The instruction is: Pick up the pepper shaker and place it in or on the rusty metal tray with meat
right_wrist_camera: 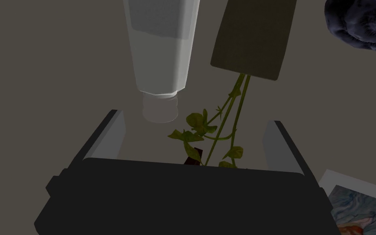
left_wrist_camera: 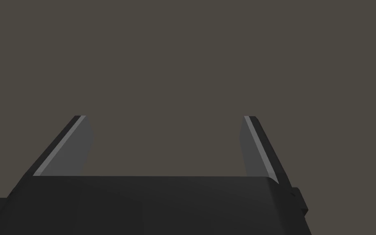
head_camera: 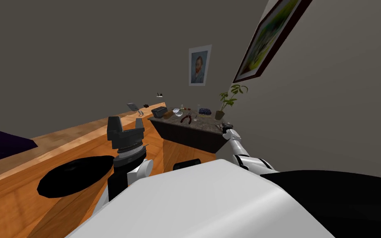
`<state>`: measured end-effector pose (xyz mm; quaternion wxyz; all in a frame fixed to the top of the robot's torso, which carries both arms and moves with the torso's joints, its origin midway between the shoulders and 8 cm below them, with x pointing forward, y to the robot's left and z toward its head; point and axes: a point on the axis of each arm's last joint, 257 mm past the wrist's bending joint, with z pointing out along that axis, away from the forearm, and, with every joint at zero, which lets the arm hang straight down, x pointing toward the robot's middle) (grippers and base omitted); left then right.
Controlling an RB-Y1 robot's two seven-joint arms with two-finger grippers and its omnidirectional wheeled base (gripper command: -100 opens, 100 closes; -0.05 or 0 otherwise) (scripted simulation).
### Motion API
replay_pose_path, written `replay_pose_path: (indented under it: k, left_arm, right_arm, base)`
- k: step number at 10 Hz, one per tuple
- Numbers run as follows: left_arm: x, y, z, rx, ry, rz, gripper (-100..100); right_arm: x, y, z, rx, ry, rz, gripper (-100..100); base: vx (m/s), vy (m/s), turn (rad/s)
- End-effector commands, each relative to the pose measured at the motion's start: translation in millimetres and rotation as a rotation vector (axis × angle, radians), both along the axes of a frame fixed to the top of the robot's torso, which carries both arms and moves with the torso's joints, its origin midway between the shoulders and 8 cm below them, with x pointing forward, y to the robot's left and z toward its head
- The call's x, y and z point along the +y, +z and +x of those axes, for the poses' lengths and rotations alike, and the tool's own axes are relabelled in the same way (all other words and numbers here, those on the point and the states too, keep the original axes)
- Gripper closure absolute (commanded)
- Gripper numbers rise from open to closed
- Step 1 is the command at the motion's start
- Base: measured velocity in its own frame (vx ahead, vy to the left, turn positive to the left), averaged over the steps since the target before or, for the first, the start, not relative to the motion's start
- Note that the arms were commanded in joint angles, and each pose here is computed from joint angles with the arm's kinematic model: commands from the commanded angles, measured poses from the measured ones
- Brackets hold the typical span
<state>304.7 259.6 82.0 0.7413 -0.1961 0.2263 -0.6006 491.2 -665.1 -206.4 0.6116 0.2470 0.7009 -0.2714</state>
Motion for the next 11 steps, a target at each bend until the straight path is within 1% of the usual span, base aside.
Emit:
replay_pose_path:
  k: [1, 4, 5, 6, 11]
  left_arm:
    - [0.0, 0, 0, 0.0, 0.0, 0.0, 0]
    - [0.0, 0, 0, 0.0, 0.0, 0.0, 0]
    - [0.0, 0, 0, 0.0, 0.0, 0.0, 0]
    - [0.0, 0, 0, 0.0, 0.0, 0.0, 0]
    - [0.0, 0, 0, 0.0, 0.0, 0.0, 0]
  right_arm:
    - [-11, 8, 4, 0.002, -0.009, 0.0, -100]
    - [-29, 25, 11, 0.003, -0.027, 0.001, -100]
    - [-24, 22, 10, 0.001, -0.022, 0.001, -100]
    - [-25, 22, 10, 0.002, -0.023, 0.0, 0]
    - [-25, 22, 10, 0.002, -0.023, 0.001, 0]
  base:
    - [-0.054, 0.036, 0.042]
    - [-0.059, 0.039, 0.043]
    - [-0.023, 0.019, 0.005]
    - [0.0, 0.0, 0.0]
    - [0.0, 0.0, 0.0]
